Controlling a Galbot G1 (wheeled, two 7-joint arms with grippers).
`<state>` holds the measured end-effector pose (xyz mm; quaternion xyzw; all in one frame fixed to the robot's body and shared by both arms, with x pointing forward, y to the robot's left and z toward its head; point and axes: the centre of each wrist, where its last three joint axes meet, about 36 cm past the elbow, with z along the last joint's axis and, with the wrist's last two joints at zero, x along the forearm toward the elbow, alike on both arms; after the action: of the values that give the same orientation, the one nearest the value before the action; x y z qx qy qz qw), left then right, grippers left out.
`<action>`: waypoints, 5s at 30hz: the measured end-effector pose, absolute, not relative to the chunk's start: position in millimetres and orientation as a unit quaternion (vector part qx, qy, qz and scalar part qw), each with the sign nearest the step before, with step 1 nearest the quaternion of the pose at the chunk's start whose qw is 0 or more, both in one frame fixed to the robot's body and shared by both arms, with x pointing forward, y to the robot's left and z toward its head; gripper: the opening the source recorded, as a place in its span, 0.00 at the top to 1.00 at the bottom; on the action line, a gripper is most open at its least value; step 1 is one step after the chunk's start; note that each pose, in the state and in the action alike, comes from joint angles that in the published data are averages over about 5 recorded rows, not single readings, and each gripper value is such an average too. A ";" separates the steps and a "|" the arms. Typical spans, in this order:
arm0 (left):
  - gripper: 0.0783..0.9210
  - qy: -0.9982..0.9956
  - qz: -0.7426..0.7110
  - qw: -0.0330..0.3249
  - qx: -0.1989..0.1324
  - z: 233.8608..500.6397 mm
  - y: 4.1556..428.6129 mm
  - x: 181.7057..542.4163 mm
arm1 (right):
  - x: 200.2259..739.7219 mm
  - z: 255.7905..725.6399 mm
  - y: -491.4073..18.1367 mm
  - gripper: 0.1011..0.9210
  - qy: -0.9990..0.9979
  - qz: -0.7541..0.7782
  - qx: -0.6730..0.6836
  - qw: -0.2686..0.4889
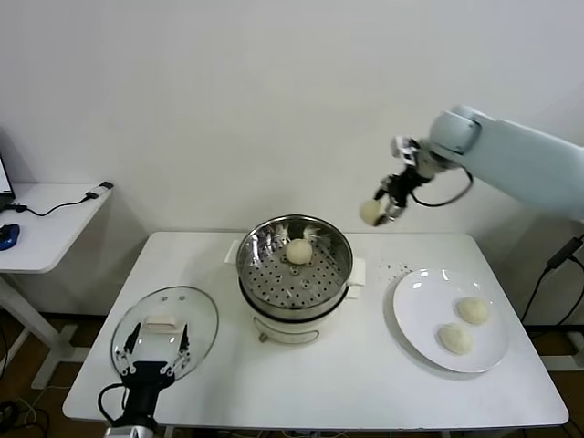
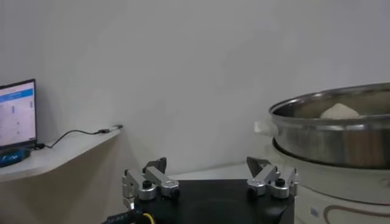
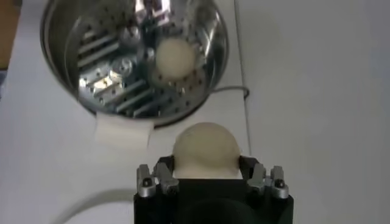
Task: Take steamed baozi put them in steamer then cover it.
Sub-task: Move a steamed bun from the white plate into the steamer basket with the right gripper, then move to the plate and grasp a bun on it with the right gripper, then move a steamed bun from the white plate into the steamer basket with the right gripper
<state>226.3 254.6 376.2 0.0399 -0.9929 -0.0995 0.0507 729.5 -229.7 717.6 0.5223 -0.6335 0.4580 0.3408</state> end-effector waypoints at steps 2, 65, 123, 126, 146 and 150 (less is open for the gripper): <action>0.12 -0.993 -0.100 0.050 0.038 376.6 254.0 224.7 | 729.8 720.1 -203.6 0.29 -0.628 0.462 0.530 0.334; 0.12 -0.992 -0.106 0.058 0.037 370.9 258.1 222.9 | 668.1 679.5 -221.5 0.12 -0.560 0.486 0.571 0.354; 0.12 -0.989 -0.121 0.078 0.041 360.9 254.7 224.4 | 584.8 453.5 -448.1 0.27 -0.525 0.467 0.503 0.504; 0.12 -0.989 -0.121 0.079 0.040 360.6 254.7 223.1 | 590.5 460.2 -445.9 0.27 -0.526 0.469 0.508 0.496; 0.12 -0.989 -0.121 0.078 0.037 364.7 253.0 218.0 | 699.6 673.9 -289.4 0.28 -0.350 0.681 0.599 0.235; 0.12 -0.989 -0.121 0.076 0.035 366.6 251.5 218.8 | 704.8 702.8 -228.9 0.28 -0.282 0.718 0.611 0.175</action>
<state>218.8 251.5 366.6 0.0353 -0.9891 -0.1207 0.0765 704.8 -228.9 702.8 0.6114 -0.2824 0.7182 0.1750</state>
